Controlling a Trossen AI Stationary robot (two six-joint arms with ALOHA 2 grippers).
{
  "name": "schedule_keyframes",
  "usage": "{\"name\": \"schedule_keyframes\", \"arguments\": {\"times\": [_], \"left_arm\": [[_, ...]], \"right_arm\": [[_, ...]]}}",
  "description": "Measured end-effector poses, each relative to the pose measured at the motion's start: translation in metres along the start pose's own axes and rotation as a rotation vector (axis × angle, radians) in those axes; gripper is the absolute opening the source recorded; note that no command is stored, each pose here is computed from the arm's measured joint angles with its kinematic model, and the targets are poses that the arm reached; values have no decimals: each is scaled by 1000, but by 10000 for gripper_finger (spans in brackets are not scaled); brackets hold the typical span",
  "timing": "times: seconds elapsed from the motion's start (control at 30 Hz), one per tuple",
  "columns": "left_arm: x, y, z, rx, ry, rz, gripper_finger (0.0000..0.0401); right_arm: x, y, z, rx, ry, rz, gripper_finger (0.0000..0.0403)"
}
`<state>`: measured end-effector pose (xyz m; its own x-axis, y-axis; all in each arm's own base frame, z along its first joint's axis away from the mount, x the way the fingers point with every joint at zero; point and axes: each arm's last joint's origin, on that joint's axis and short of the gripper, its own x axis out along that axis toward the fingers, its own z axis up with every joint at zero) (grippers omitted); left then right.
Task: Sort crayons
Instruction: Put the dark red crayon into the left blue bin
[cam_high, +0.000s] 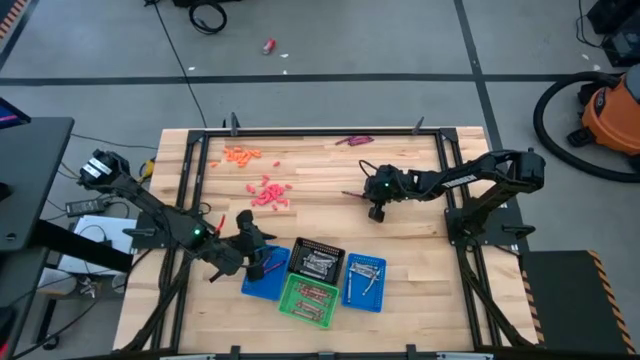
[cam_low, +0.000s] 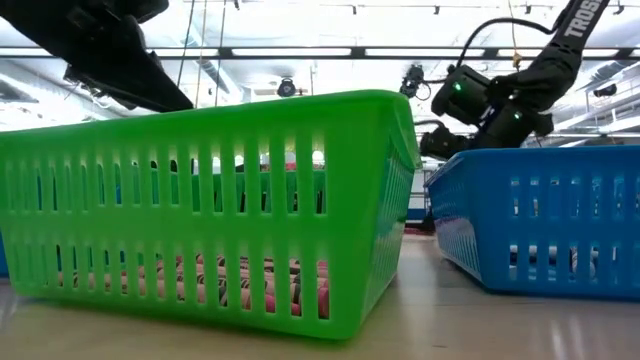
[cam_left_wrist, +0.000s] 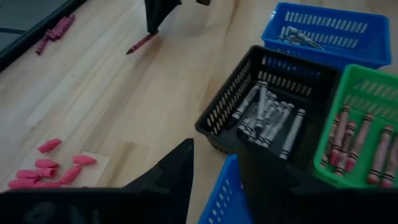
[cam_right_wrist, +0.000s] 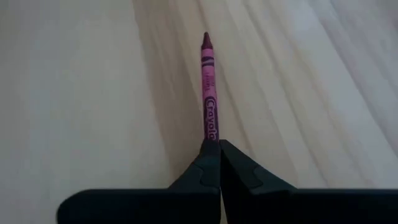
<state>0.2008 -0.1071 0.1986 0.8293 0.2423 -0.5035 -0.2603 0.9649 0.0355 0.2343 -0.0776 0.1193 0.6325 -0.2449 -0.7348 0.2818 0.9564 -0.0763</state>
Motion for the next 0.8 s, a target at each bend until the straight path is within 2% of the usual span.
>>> {"name": "schedule_keyframes", "arguments": {"times": [0.3,0.43,0.53,0.67,0.8], "left_arm": [[9,11,4,-24,2,55,134],[11,13,5,-17,3,67,134],[12,14,8,23,-12,66,134],[13,13,11,21,-33,55,134],[13,12,11,29,-22,29,134]], "right_arm": [[-3,15,24,-55,-51,29,6],[-5,15,35,-144,-42,-124,8],[-7,-7,49,-158,-54,-203,14],[-12,-51,64,-1,-35,-166,25],[-16,-80,74,22,15,-189,36]]}}
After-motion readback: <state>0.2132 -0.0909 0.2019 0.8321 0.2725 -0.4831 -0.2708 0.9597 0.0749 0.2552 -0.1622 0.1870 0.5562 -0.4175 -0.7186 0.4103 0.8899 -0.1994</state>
